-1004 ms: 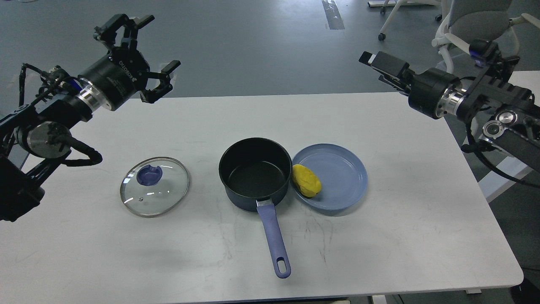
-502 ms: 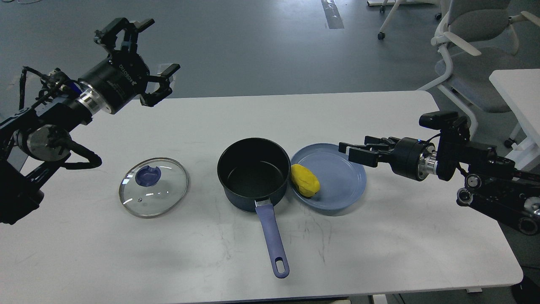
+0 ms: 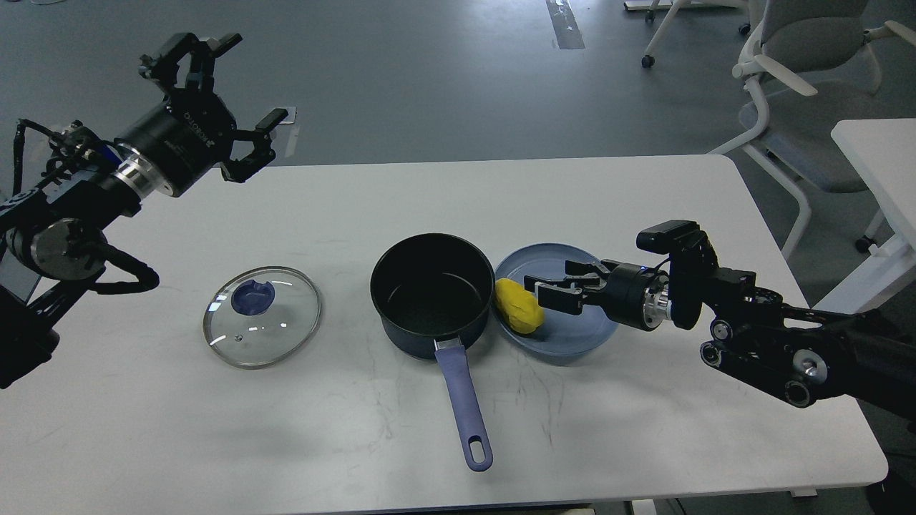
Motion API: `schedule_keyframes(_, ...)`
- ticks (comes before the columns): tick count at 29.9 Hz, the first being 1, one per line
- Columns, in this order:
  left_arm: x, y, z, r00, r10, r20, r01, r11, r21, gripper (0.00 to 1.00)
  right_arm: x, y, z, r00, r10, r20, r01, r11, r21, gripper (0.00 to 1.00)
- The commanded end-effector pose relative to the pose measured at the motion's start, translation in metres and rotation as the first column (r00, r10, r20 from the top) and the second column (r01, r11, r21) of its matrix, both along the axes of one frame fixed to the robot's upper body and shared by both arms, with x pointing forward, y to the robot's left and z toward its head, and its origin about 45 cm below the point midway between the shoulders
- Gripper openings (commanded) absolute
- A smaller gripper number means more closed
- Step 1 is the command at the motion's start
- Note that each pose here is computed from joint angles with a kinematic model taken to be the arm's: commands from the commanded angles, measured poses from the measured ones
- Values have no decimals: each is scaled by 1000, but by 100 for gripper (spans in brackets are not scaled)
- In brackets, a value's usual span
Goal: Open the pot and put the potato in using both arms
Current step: 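Move the right gripper down to the yellow potato on the plate, then grasp the yellow potato with the right gripper and lift it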
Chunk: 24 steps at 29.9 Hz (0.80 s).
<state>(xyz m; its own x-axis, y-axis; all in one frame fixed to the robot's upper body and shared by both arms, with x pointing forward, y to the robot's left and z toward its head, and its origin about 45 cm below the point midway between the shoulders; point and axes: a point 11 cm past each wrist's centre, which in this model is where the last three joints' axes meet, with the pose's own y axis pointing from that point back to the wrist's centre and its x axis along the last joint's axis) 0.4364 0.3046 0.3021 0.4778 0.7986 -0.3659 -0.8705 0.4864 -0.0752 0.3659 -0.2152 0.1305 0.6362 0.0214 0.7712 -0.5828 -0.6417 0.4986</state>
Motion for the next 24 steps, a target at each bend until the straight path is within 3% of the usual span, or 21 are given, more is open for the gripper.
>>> schedule_keyframes(1,-1,3,-2,1000,10,5,-10,1000,-6,99,0,6,-6,1000,0,-6,0,1000,1,78)
schedule_keyframes(24,-4,8,-3,1000,16,12,-16,1000,-8,99,-8,23,-27,999,18,-43,-18,1000,-5,74)
